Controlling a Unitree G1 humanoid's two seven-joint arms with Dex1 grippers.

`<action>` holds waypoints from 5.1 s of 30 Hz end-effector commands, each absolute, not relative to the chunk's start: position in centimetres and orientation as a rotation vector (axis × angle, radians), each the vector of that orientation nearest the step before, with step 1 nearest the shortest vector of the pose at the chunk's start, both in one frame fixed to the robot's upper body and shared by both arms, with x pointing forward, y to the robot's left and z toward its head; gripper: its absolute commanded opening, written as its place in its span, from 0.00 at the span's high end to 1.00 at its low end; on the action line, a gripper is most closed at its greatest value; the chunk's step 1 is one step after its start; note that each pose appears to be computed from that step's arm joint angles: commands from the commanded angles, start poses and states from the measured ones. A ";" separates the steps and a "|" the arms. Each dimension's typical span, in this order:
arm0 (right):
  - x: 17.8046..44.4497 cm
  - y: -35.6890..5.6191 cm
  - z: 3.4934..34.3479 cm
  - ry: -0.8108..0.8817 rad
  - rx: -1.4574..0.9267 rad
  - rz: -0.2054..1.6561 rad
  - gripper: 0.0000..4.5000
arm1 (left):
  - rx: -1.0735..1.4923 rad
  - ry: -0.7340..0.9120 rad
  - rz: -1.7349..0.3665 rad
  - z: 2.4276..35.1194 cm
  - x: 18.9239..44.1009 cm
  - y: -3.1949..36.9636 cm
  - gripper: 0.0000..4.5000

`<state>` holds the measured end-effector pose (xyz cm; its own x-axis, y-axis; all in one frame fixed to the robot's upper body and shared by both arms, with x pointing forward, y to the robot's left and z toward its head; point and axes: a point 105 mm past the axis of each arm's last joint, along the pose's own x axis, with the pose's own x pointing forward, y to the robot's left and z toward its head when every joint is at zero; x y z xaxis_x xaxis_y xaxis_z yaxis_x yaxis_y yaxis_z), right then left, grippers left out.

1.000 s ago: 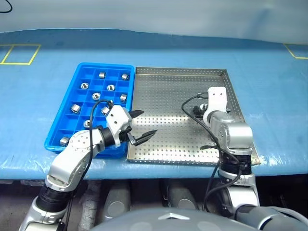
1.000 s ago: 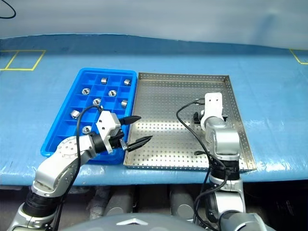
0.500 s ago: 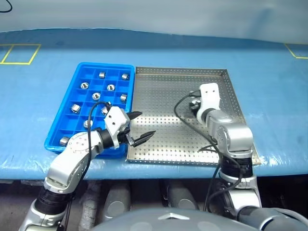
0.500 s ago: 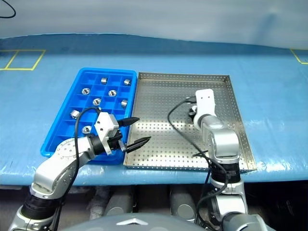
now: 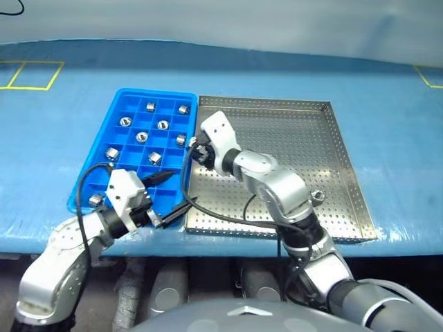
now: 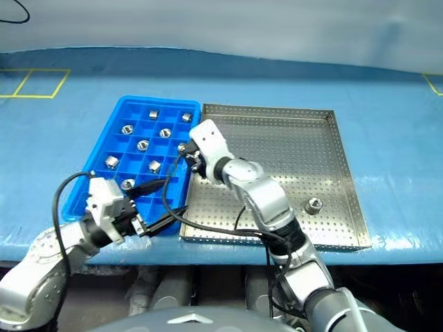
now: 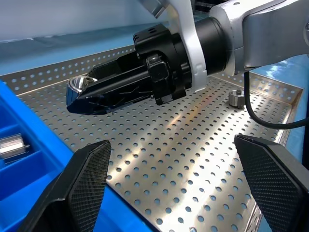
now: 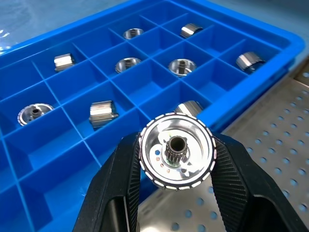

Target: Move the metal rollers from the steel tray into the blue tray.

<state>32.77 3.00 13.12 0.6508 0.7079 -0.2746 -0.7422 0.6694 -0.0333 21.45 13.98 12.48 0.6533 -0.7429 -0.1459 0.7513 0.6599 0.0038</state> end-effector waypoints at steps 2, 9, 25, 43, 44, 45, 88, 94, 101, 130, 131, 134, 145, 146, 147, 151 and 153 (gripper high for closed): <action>31.9 6.4 13.6 0.196 -0.161 0.937 0.62 | 0.092 0.121 -0.794 13.3 19.9 14.7 0.00; 30.2 6.6 11.3 0.275 -0.146 0.993 0.62 | 0.062 0.131 -0.764 13.1 19.2 14.4 0.00; 29.6 4.2 9.6 0.392 -0.182 0.928 0.11 | 0.059 0.122 -0.821 13.1 20.1 13.3 0.00; 29.1 -15.8 9.6 0.440 -0.171 -0.046 0.04 | 0.070 0.062 -1.109 14.2 23.2 9.1 0.00; 28.5 -16.4 9.4 0.451 -0.175 -0.068 0.04 | 0.073 0.061 -1.125 14.2 23.4 8.9 0.00; 28.1 -16.9 9.3 0.456 -0.186 -0.085 0.04 | 0.077 0.061 -1.136 14.1 23.6 8.7 0.00; 31.5 -8.7 12.5 0.327 -0.102 0.386 0.62 | 0.062 0.099 -1.054 13.0 23.1 10.1 0.00; 32.6 -0.7 13.5 0.274 -0.180 0.685 0.62 | 0.088 0.139 -0.908 11.9 21.6 12.1 0.00; 31.1 6.3 13.9 0.236 -0.201 0.962 0.62 | 0.095 0.107 -0.718 11.9 19.1 14.5 0.00; 27.2 10.3 9.1 0.387 -0.251 1.252 0.01 | 0.061 0.131 -0.622 9.0 16.6 17.3 0.00; 27.4 10.0 9.9 0.343 -0.237 1.241 0.00 | 0.062 0.124 -0.640 9.0 16.8 17.2 0.00; 28.6 8.5 12.2 0.182 -0.246 1.147 0.00 | 0.073 0.094 -0.687 9.4 17.6 16.6 0.00; 30.5 -5.3 13.1 0.014 -0.305 0.552 0.00 | 0.079 -0.061 -0.871 12.5 22.6 11.4 0.00; 30.1 -6.2 12.8 0.019 -0.312 0.533 0.00 | 0.081 -0.061 -0.879 12.6 23.0 11.0 0.00; 29.7 -7.0 12.5 0.028 -0.314 0.519 0.00 | 0.080 -0.058 -0.891 12.7 23.4 10.6 0.00; 26.8 -10.0 10.6 0.123 -0.333 0.526 0.00 | 0.084 -0.020 -0.994 12.4 24.1 8.8 0.00; 25.6 -10.6 10.0 0.159 -0.347 0.545 0.00 | 0.103 -0.007 -1.033 12.2 24.1 8.3 0.00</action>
